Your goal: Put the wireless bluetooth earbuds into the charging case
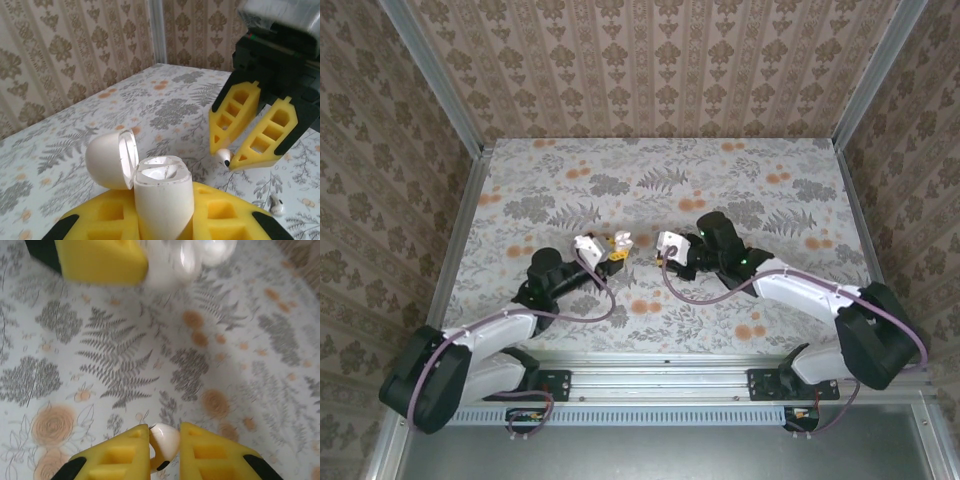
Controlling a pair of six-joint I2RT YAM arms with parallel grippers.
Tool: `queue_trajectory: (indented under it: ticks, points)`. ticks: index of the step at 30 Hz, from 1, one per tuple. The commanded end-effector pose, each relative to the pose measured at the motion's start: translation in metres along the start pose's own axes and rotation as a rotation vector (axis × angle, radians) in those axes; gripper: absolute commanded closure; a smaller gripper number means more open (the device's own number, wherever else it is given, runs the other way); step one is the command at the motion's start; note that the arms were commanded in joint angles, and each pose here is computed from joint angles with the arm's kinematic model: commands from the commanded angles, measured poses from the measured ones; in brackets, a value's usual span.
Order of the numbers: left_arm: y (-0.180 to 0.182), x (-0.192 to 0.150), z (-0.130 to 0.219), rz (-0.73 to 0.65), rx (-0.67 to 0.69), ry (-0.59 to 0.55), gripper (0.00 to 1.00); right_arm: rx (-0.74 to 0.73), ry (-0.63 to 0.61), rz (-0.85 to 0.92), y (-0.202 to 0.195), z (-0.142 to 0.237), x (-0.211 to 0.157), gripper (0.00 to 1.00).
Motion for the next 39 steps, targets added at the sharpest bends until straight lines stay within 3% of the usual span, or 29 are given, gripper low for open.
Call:
queue_trajectory:
  ticks: [1,16,39]
  points:
    - [-0.009,0.026,-0.011,-0.042,-0.072,-0.091,0.94,-0.095,-0.133,0.001,-0.016,0.014,0.026,0.83]
    - [-0.017,0.034,-0.017,-0.056,-0.123,-0.113,0.94,-0.210,-0.369,0.060,-0.030,0.047,0.071,0.82]
    - [-0.024,0.043,-0.009,-0.068,-0.142,-0.140,0.94,-0.181,-0.567,0.000,-0.036,0.022,0.099,0.82]
Point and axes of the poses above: each hand's point on the last joint's axis, 136 mm out from that joint toward the fingers, its own z axis back along the fingers, its own y axis along the line the jaws close on, x = y × z, the point moved 5 cm from there along z, back along the fingers, and after that the axes turned 11 degrees about z, right-handed, at the moved point
